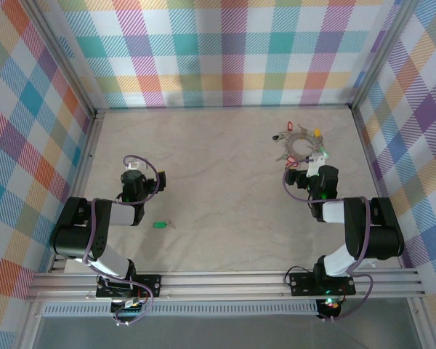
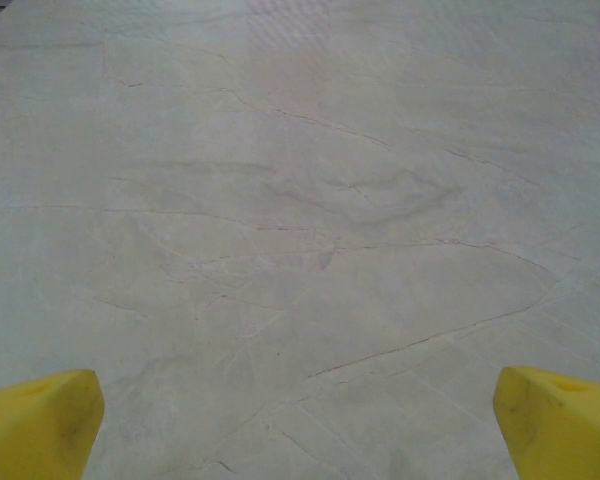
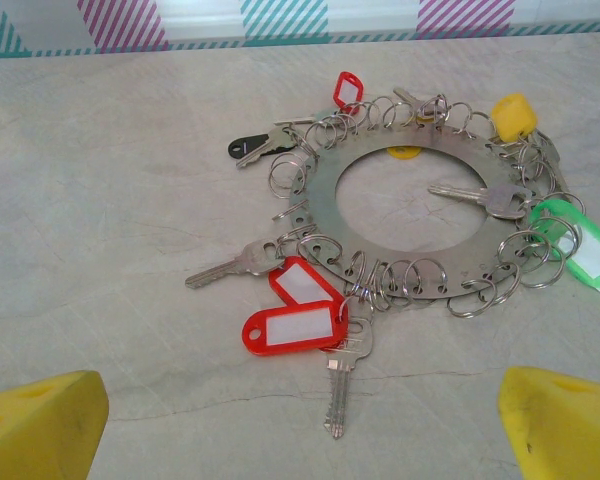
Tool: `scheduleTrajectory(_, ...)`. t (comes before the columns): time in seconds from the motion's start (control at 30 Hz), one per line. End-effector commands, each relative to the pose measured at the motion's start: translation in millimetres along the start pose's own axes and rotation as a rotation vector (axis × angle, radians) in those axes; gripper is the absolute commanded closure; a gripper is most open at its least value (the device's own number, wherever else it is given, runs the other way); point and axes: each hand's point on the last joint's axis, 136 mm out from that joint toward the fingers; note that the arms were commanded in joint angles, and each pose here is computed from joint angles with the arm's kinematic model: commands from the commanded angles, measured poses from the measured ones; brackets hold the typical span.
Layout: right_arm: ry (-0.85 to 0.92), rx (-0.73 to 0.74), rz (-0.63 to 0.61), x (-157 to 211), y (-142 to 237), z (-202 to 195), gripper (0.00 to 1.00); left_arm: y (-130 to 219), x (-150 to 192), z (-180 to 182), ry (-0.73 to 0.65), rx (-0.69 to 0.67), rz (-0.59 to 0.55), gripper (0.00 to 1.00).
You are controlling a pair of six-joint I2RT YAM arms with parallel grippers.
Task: Put the keys on the keyring
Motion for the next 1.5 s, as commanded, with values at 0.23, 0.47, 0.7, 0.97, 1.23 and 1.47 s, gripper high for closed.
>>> scheduleTrajectory(0.23, -0.012, -0.015, -0.012, -5, -1, 1, 0.0, -2, -11, 4, 0.015, -0.008, -0.031, 0.0)
scheduleTrajectory(0.47, -0.016, -0.02, -0.011, -5, -1, 2, 0.0, -2, -11, 4, 0.022, -0.001, -0.03, 0.0)
scheduleTrajectory(0.7, -0.018, -0.007, -0.014, -6, -1, 0, 0.0, -3, -16, -3, 0.003, 0.043, -0.014, 0.0)
scheduleTrajectory(0.97, -0.041, -0.016, -0.055, -40, 36, 9, 0.0, 31, -55, -13, 0.07, 0.051, 0.109, 0.0)
scheduleTrajectory(1.23, -0.528, 0.326, 0.193, -37, 123, -22, 0.0, 114, -107, -40, 0.138, 0.242, 0.326, 0.0)
scheduleTrajectory(1.47, -0.504, 0.107, 0.338, -27, 144, 22, 0.0, 147, -103, -61, 0.205, 0.369, 0.456, 0.0)
Point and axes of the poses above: each hand's point on the last joint's axis, 136 mm out from that joint toward the fingers, its own y axis back along the fingers, its own z axis along the line the jaws close on, x = y × z, and after that the axes turned 4 degrees about -y, right-handed
